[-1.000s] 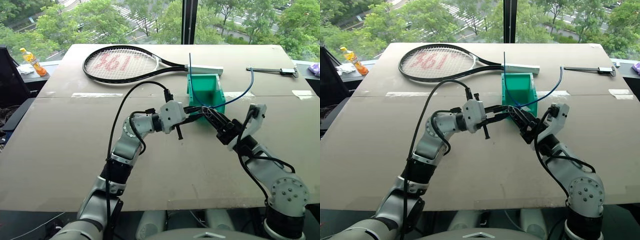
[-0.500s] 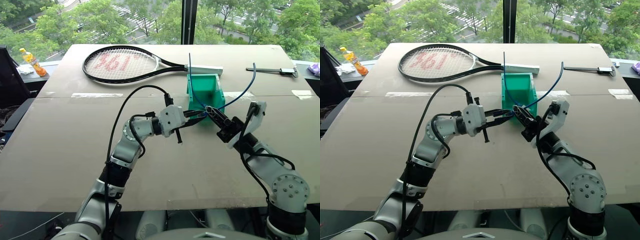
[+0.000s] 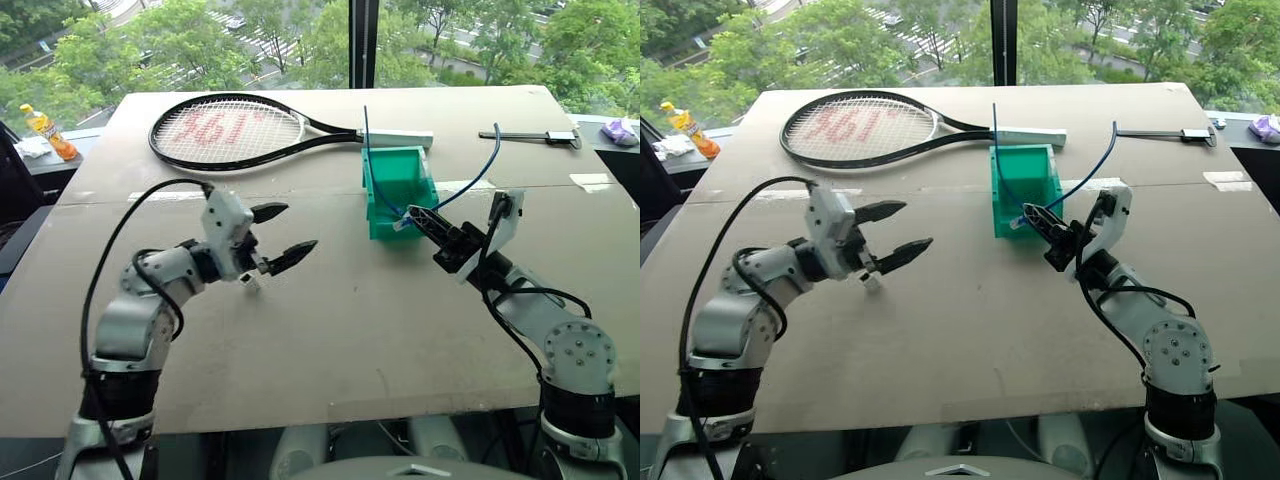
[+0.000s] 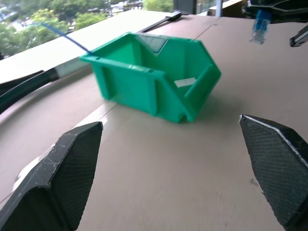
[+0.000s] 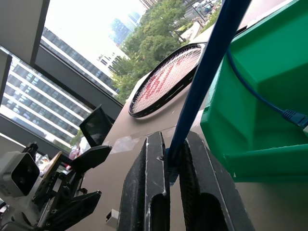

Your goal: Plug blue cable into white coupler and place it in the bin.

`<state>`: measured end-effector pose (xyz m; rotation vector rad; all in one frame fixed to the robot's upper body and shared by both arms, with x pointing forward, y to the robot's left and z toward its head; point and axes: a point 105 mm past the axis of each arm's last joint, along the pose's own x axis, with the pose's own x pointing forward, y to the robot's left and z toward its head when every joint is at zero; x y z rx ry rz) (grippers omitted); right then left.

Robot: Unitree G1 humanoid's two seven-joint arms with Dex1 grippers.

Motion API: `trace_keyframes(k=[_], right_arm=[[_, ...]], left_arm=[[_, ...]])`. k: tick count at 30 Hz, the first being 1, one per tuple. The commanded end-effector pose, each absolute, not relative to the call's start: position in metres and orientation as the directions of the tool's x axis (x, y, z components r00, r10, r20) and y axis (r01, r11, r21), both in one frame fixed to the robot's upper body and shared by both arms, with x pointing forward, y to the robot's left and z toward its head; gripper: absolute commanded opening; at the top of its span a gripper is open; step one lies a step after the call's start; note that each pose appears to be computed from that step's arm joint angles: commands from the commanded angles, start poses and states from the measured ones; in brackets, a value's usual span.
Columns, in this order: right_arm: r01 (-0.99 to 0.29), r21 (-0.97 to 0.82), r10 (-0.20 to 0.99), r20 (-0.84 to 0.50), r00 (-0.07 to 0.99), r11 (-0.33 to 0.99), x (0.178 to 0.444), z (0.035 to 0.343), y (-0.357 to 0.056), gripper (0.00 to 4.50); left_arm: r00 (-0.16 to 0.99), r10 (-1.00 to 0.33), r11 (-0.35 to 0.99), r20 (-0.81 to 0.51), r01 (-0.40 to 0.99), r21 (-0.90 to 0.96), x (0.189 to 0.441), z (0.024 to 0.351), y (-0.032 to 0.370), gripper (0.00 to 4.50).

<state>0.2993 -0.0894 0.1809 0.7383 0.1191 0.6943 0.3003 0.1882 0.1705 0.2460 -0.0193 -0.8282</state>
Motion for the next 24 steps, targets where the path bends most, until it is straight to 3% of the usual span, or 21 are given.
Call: trace_keyframes(k=[1,5,10,24], right_arm=[[-0.604,0.608,0.660,0.168,0.733,0.516,0.298,0.188,-0.084,0.00],[-0.622,0.607,0.683,0.171,0.710,0.494,0.299,0.186,-0.077,0.00],[-0.638,0.600,0.701,0.172,0.693,0.484,0.299,0.185,-0.070,0.00],[-0.619,0.585,0.666,0.172,0.726,0.524,0.293,0.185,-0.079,0.00]], left_arm=[[0.762,-0.647,0.719,-0.034,0.624,0.305,0.286,0.188,0.216,4.37],[0.785,-0.606,0.752,-0.124,0.617,0.232,0.263,0.164,0.236,4.37],[0.804,-0.568,0.782,-0.175,0.594,0.190,0.256,0.136,0.245,4.37],[0.807,-0.550,0.772,-0.214,0.589,0.239,0.277,0.090,0.238,4.37]])
